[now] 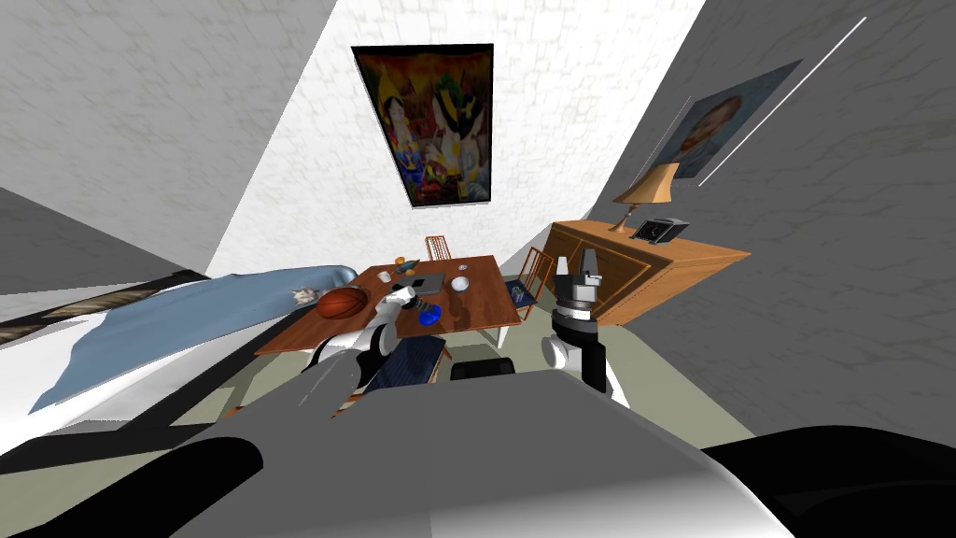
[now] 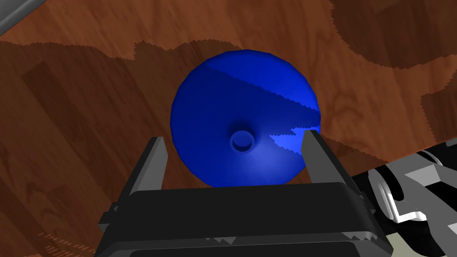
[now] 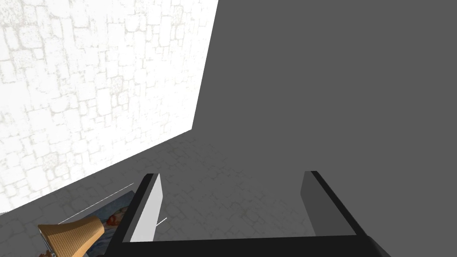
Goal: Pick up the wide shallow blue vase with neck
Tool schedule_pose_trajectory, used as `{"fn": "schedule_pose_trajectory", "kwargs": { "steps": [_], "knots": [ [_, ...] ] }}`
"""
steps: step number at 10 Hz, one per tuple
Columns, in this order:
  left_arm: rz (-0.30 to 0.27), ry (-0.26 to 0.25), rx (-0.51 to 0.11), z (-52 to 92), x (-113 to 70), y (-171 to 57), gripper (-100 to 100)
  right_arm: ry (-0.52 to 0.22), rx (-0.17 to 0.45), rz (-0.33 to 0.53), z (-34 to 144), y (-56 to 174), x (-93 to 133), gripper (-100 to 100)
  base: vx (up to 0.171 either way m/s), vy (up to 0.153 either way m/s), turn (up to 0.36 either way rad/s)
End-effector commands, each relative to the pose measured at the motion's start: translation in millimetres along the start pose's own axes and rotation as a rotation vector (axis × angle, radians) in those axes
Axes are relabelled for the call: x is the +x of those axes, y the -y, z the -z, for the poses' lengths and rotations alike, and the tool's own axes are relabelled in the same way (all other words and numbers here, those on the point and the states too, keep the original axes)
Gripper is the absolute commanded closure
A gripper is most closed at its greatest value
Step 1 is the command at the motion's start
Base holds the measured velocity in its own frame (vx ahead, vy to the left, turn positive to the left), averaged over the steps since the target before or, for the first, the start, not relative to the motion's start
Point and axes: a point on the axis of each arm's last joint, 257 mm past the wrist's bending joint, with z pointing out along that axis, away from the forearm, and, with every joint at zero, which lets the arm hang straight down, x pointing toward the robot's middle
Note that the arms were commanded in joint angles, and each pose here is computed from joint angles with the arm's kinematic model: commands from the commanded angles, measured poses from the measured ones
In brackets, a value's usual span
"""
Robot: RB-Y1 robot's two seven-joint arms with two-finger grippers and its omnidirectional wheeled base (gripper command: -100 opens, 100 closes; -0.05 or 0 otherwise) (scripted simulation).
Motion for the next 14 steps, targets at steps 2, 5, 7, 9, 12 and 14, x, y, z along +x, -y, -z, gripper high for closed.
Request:
{"fn": "schedule_pose_trajectory", "kwargs": {
  "steps": [2,5,7,9,12,14],
  "knots": [
    [0.005,0.025,-0.016,-5.4,-9.0,-6.8,-100,0.000,0.000,0.000,0.0,0.0,0.0,0,0.003,0.008,-0.012],
    [0.020,0.028,-0.011,-7.8,-7.2,-11.2,-100,0.000,0.000,0.000,0.0,0.0,0.0,0,-0.003,0.017,-0.030],
    [0.037,0.034,-0.001,-13.6,-4.2,-20.9,-100,0.000,0.000,0.000,0.0,0.0,0.0,0,-0.027,0.122,-0.158],
    [0.061,0.036,0.004,-16.3,-2.6,-25.9,-100,0.000,0.000,0.000,0.0,0.0,0.0,0,-0.024,0.123,-0.104],
    [0.088,0.038,0.014,-21.6,1.0,-36.2,-100,0.000,0.000,0.000,0.0,0.0,0.0,0,-0.041,0.074,-0.096],
    [0.109,0.038,0.023,-26.6,4.9,-46.9,-100,0.000,0.000,0.000,0.0,0.0,0.0,0,-0.025,0.091,-0.115]
  ]
}}
